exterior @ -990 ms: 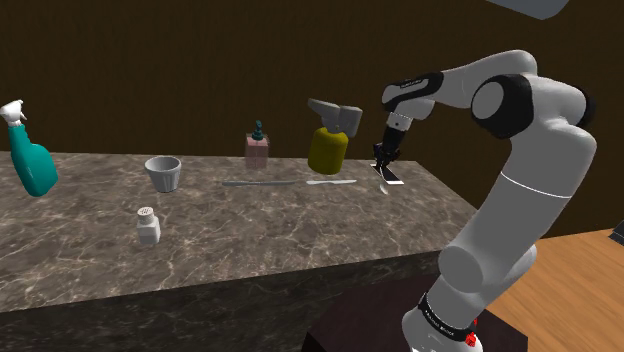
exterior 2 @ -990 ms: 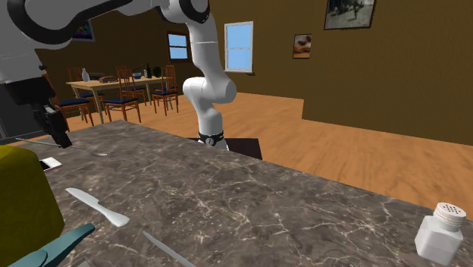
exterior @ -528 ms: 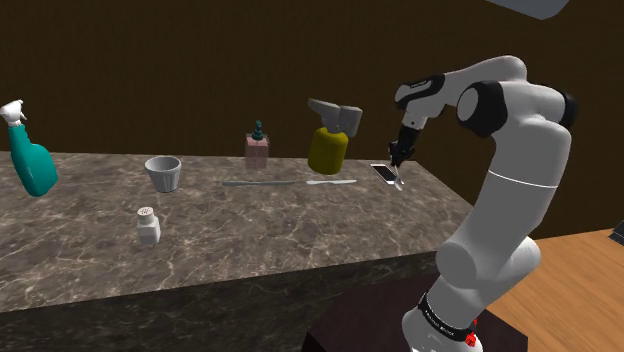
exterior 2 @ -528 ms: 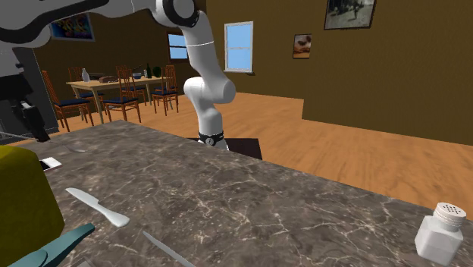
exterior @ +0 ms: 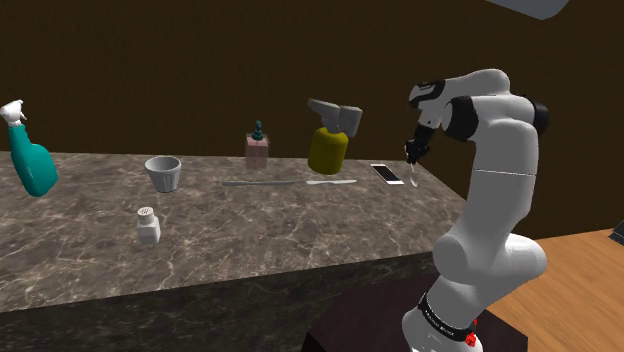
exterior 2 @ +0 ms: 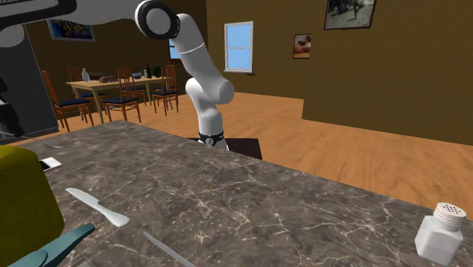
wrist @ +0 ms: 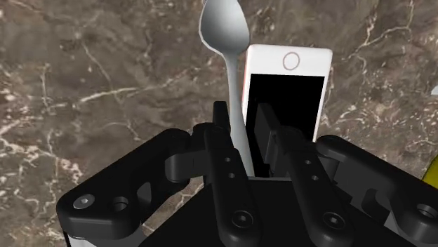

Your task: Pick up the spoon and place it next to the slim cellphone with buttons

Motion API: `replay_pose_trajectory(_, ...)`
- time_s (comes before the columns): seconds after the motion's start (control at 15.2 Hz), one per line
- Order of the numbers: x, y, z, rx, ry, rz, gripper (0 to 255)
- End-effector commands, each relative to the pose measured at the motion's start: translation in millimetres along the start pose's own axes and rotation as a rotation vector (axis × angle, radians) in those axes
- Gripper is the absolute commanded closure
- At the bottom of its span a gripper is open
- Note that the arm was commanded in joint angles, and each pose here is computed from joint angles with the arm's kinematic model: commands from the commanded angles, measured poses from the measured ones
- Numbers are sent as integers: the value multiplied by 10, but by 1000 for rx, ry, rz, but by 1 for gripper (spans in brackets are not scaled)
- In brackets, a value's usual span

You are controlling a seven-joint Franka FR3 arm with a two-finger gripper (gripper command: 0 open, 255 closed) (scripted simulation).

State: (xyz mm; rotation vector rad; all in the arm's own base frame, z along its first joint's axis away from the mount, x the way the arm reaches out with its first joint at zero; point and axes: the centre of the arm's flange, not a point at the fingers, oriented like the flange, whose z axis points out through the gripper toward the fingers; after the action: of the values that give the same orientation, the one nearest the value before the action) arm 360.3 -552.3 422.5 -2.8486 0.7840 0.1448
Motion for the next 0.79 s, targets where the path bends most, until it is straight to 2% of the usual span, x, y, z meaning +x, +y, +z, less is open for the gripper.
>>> replay_pose_trajectory(0.0, 45, 251, -39, 0, 0, -2, 255)
replay_pose_trajectory(0.2, 134, 680, -120, 0, 0, -2, 255)
replay_pose_trajectory(0.73, 194, 743, 294, 0, 0, -2, 255)
